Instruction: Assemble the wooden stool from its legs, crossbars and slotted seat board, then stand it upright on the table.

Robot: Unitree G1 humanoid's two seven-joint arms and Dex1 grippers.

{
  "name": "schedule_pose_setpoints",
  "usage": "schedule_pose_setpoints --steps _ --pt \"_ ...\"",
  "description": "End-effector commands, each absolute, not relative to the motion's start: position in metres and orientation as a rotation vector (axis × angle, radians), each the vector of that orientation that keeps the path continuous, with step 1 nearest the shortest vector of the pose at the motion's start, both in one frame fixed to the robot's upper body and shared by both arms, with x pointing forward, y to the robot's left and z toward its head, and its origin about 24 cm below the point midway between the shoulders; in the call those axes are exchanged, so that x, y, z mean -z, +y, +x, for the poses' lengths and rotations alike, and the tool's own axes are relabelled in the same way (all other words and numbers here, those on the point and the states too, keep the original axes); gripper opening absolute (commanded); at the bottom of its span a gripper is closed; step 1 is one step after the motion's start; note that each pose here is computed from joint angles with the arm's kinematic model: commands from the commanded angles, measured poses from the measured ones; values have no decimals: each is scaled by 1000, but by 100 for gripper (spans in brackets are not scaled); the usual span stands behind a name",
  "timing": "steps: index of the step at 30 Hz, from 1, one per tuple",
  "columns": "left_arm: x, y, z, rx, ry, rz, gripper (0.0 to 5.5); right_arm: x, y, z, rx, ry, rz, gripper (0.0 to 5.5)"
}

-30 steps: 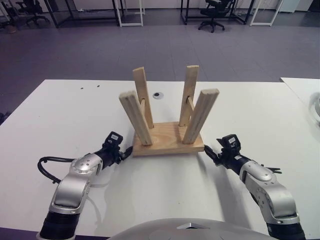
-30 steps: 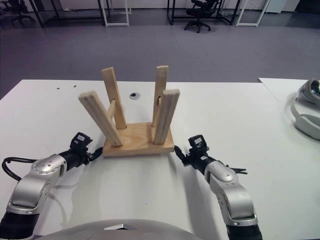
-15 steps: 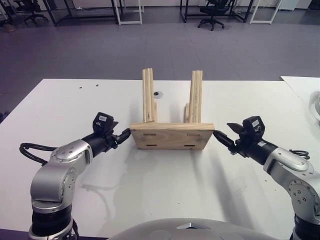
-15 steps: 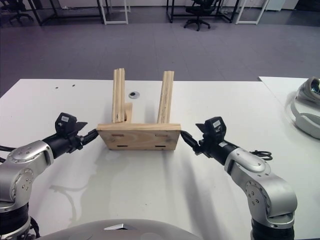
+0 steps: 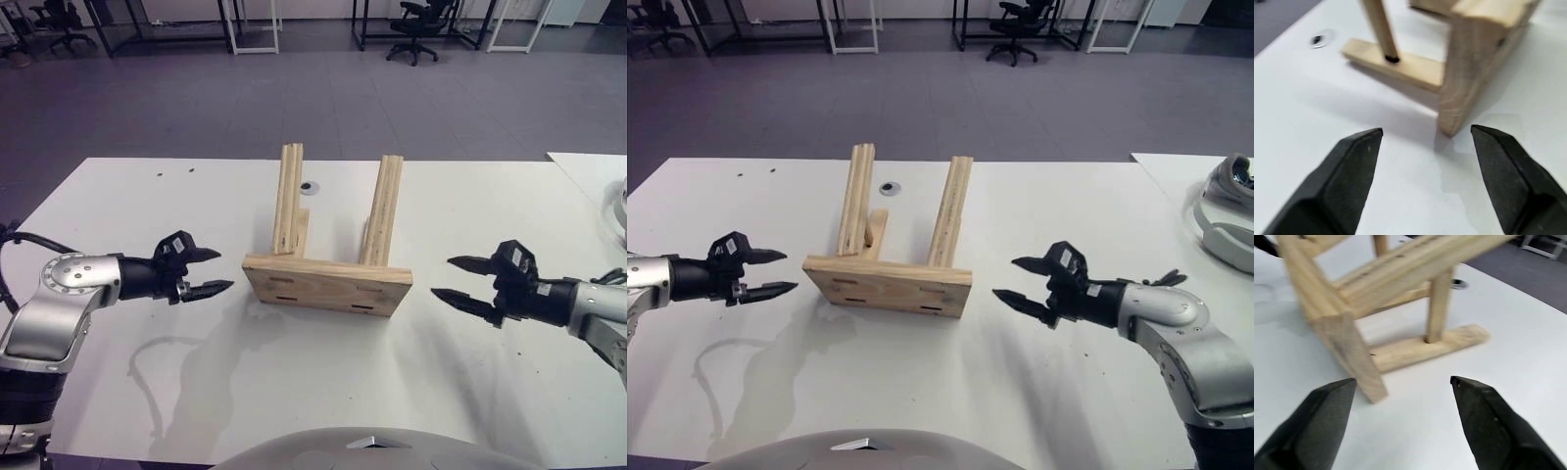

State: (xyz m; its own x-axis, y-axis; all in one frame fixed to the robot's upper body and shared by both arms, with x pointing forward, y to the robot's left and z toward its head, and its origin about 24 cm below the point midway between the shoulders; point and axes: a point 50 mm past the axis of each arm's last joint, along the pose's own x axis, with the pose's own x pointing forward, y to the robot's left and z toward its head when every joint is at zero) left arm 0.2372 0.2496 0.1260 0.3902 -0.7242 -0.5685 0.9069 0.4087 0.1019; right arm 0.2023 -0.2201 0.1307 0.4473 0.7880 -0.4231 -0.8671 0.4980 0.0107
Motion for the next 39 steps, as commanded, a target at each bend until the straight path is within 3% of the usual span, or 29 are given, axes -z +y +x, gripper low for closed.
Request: schedule_pose_setpoints --steps 1,6,14,18,23,27,32,36,39 --pt "-128 225 256 1210 427 490 334 -127 -202 213 -1150 364 -236 359" --pt "-113 206 253 1326 458 485 334 -115 -186 221 -1210 361 -242 359" --pt "-104 220 263 1286 509 588 231 -103 -183 227 -1233 368 -364 224" --pt "-107 214 267 1317 458 594 168 -104 -180 231 -1240 332 -410 154" --pt "-126 197 266 1410 326 551 152 -119 -173 242 -1249 216 -423 148" --pt "-177 186 268 1466 152 449 151 -170 -180 249 -1286 71 -398 148" --pt "-233 181 254 1570 150 335 151 -241 -180 241 -1410 -15 -283 148" --pt "-268 173 238 1709 270 98 151 -289 -177 236 -1575 83 -5 148" --pt "-314 171 239 1784 343 -130 151 -328 -181 240 -1682 198 228 148"
